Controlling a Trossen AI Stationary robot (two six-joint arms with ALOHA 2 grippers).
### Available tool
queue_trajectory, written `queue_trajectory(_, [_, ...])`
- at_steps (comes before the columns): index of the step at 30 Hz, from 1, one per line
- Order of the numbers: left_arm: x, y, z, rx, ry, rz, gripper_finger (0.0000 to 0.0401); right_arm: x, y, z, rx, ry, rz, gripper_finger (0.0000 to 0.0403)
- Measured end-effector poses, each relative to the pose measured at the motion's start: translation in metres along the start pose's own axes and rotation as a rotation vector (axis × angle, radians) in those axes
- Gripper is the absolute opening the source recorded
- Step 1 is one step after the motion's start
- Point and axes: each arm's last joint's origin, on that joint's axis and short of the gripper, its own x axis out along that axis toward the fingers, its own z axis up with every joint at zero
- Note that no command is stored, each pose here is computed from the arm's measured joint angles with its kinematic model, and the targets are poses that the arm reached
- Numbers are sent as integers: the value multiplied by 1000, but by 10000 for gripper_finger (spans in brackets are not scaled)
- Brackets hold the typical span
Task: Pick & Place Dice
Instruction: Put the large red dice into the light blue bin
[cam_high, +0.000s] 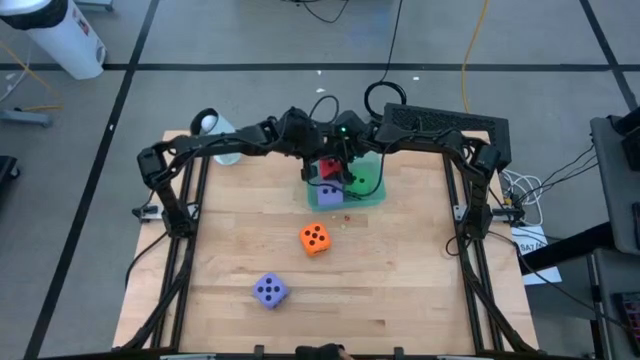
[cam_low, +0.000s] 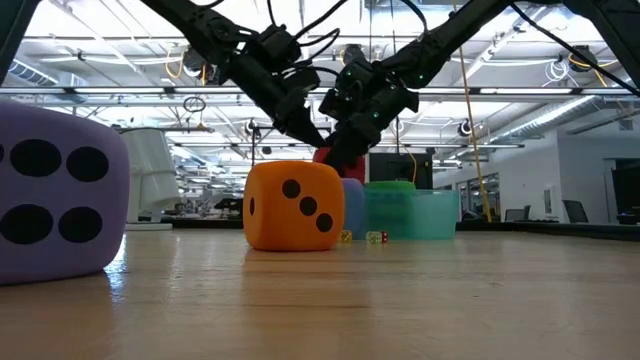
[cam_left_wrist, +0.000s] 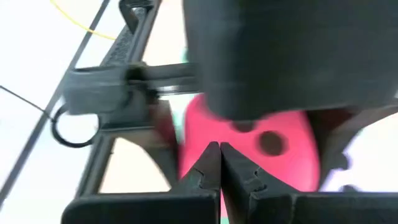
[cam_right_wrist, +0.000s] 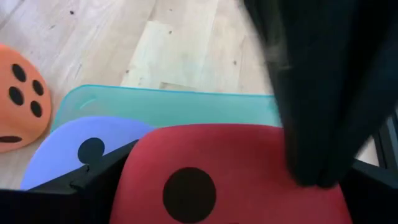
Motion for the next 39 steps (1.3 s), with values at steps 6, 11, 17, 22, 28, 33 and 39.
queue_trajectory(6, [-4,7,-3,6,33,-27,1,0,0,1,-33,-11,-4,395])
queue_trajectory(11, [-6,6,-4,36,41,-32,0,0,-1,1,-42,-9,-12,395])
queue_trajectory(17, [-31,4,7,80,10,-17,0,-6,-7,2,-2,-33,-31,395])
queue_trajectory(22, [-65,0,19,98,-81,22,0,-12,-15,-1,91,-98,20,395])
queue_trajectory(28, [-89,-10,10,77,-136,44,0,-15,-23,-2,193,-282,106,399])
queue_trajectory(33, [-87,-17,-6,29,-168,48,0,-11,-19,-7,208,-406,175,399])
queue_trajectory(39, [-68,-28,-19,10,-179,23,0,-5,-10,-17,214,-409,189,399])
